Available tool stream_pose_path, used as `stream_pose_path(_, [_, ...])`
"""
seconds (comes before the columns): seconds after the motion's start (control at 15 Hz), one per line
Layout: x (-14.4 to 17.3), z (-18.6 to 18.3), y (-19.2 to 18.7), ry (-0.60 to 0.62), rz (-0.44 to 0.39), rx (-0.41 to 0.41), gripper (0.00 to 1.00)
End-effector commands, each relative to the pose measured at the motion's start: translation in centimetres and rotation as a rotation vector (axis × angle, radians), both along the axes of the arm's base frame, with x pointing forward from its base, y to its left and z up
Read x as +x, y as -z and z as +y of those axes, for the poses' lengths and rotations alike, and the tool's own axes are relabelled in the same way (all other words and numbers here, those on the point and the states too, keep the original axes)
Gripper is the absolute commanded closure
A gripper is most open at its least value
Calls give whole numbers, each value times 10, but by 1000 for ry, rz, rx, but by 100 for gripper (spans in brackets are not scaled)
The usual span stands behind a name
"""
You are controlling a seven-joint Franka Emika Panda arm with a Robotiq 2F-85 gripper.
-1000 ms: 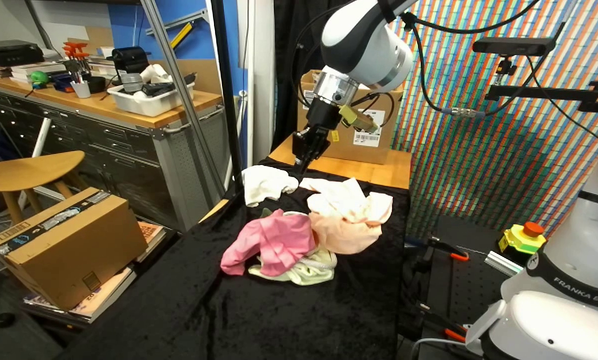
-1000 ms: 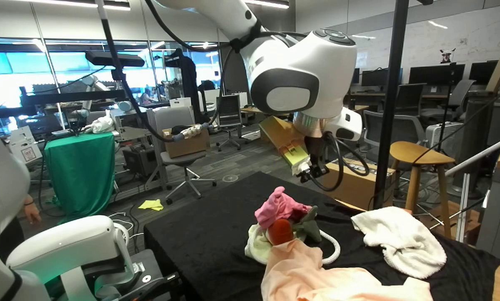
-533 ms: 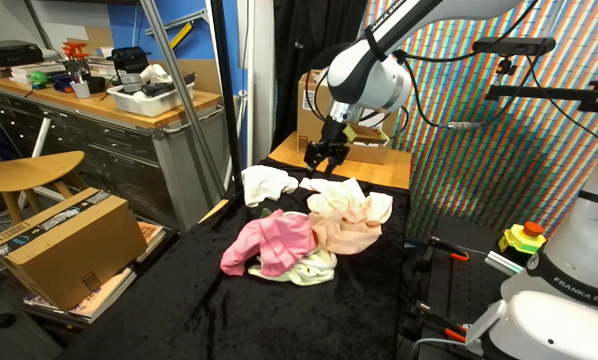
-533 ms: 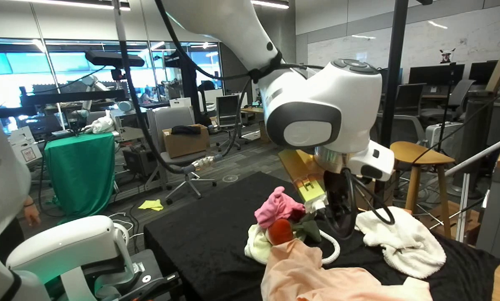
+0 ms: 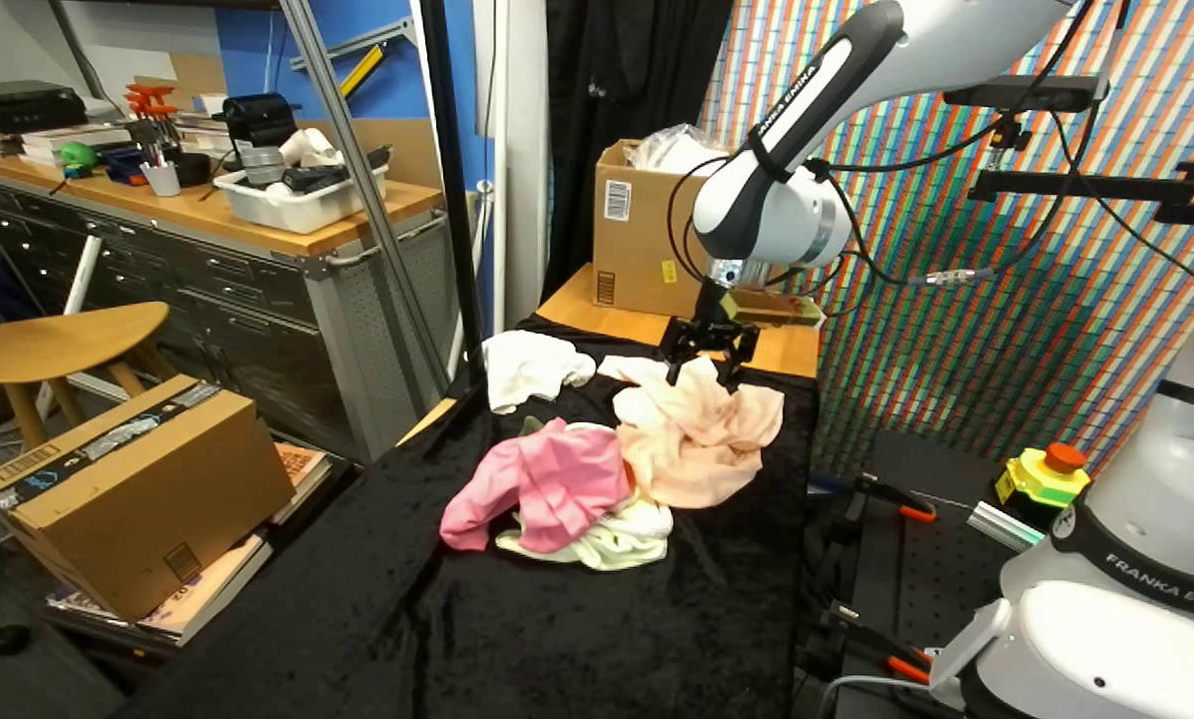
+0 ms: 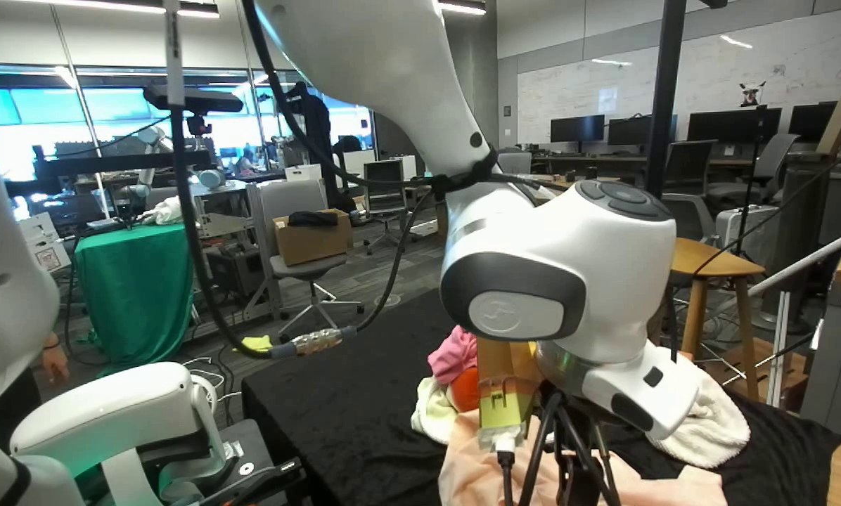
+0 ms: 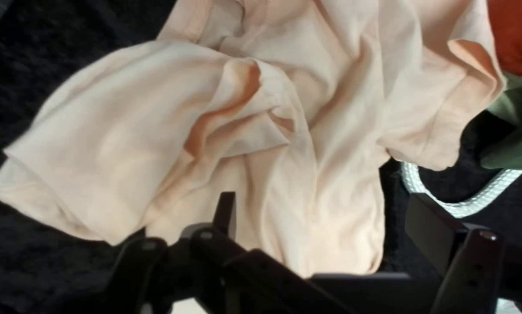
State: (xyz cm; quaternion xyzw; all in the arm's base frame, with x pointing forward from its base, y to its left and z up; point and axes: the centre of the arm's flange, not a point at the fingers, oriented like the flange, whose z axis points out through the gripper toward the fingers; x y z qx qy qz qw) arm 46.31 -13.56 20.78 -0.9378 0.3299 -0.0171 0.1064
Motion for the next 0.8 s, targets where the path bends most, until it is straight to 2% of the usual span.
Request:
stream_pose_path(0.0, [-24, -14, 3, 87, 34, -33, 0])
stream_pose_path(0.13, [-35, -22, 6, 108, 56, -39, 0])
stream_pose_path(0.47, [-59, -44, 13, 141, 119, -139, 0])
stream_pose_path(0.73, [-70, -62, 18, 170, 153, -175, 0])
